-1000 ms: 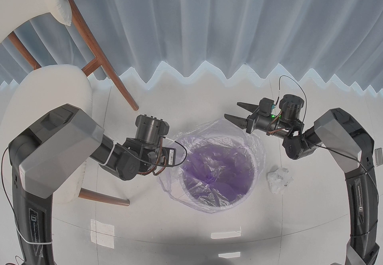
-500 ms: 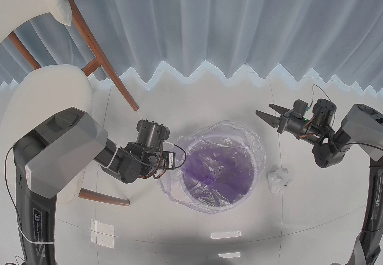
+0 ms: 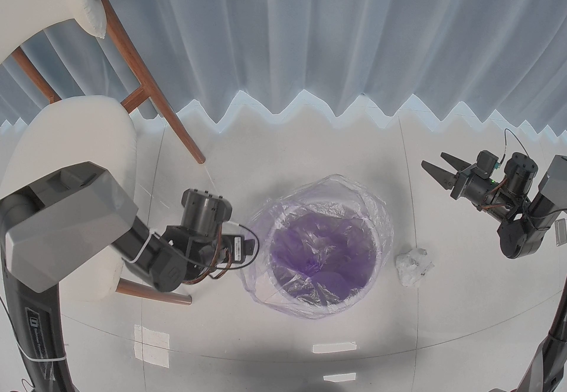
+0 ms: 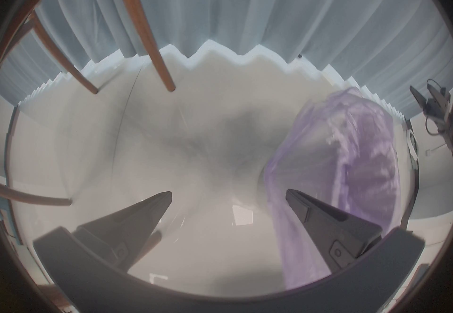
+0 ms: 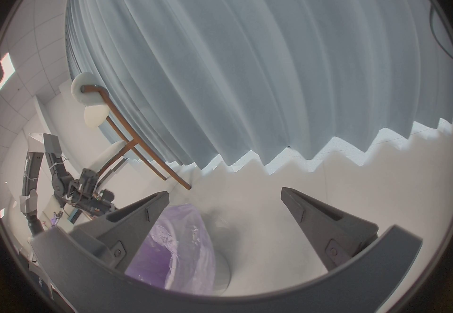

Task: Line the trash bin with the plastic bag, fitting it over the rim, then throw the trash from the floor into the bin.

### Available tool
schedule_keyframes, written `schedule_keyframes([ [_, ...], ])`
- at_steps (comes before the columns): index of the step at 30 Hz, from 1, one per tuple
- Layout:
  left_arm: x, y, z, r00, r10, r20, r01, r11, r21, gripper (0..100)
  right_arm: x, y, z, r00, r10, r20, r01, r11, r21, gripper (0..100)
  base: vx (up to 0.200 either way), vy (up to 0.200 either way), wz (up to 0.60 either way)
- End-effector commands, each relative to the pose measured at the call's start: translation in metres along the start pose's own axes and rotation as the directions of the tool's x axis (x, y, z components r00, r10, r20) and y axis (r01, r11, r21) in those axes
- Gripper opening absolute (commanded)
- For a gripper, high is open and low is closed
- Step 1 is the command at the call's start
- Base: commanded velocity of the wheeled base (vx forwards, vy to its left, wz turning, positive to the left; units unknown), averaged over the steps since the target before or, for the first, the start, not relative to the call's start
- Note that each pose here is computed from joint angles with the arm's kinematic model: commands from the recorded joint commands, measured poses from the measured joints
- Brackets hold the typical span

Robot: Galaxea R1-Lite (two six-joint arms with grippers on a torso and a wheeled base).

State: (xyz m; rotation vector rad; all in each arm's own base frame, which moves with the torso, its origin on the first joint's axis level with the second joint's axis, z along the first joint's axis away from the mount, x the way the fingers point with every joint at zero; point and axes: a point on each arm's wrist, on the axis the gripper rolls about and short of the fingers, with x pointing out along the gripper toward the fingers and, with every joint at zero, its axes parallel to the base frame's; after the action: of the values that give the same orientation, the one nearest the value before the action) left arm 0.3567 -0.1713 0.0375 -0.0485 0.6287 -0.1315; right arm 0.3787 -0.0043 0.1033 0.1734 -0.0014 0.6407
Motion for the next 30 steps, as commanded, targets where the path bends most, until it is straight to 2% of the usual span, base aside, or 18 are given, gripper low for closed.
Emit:
schedule_keyframes([
  [1, -0.064, 0.027, -0.031, 0.998, 0.028, -0.061, -0.027, 1.000, 0.012, 100, -0.030, 0.010, 0.020, 0.999, -0.034, 0.031, 0.035, 0.999, -0.022, 100, 0.000, 0.000, 0.00],
  [4, -0.077, 0.028, -0.035, 1.000, 0.005, -0.013, -0.005, 1.000, 0.003, 100, -0.038, 0.017, 0.016, 0.999, -0.034, 0.031, 0.035, 0.999, -0.023, 100, 0.000, 0.000, 0.00],
  [7, -0.087, 0.013, -0.032, 0.997, -0.063, 0.051, 0.062, 0.998, 0.008, 100, -0.046, 0.023, 0.009, 0.999, -0.036, 0.022, 0.036, 0.999, -0.016, 100, 0.000, 0.000, 0.00],
  [11, -0.080, 0.005, -0.035, 0.995, -0.088, 0.046, 0.087, 0.996, 0.020, 100, -0.054, 0.029, 0.000, 0.999, -0.041, -0.001, 0.041, 0.999, -0.009, 100, 0.000, 0.000, 0.00],
  [15, -0.074, -0.015, -0.021, 0.983, -0.150, 0.102, 0.148, 0.989, 0.022, 100, -0.059, 0.032, -0.002, 0.999, -0.044, -0.015, 0.043, 0.999, -0.028, 100, 0.000, 0.000, 0.00],
  [23, -0.072, -0.044, -0.056, 0.977, -0.213, 0.003, 0.211, 0.972, 0.105, 100, -0.058, 0.032, -0.003, 0.999, -0.041, -0.016, 0.040, 0.999, -0.029, 100, 0.000, 0.000, 0.00],
  [27, -0.075, -0.032, -0.076, 0.982, -0.175, -0.071, 0.184, 0.972, 0.143, 100, -0.058, 0.033, -0.004, 0.999, -0.041, -0.019, 0.041, 0.999, -0.027, 100, 0.000, 0.000, 0.00],
  [29, -0.076, -0.030, -0.078, 0.982, -0.170, -0.077, 0.180, 0.973, 0.146, 100, -0.059, 0.033, -0.003, 0.999, -0.041, -0.019, 0.041, 0.999, -0.027, 100, 0.000, 0.000, 0.00],
  [30, -0.076, -0.022, -0.081, 0.985, -0.148, -0.093, 0.160, 0.976, 0.147, 100, -0.060, 0.034, -0.005, 0.999, -0.042, -0.025, 0.042, 0.999, -0.023, 100, 0.000, 0.000, 0.00],
])
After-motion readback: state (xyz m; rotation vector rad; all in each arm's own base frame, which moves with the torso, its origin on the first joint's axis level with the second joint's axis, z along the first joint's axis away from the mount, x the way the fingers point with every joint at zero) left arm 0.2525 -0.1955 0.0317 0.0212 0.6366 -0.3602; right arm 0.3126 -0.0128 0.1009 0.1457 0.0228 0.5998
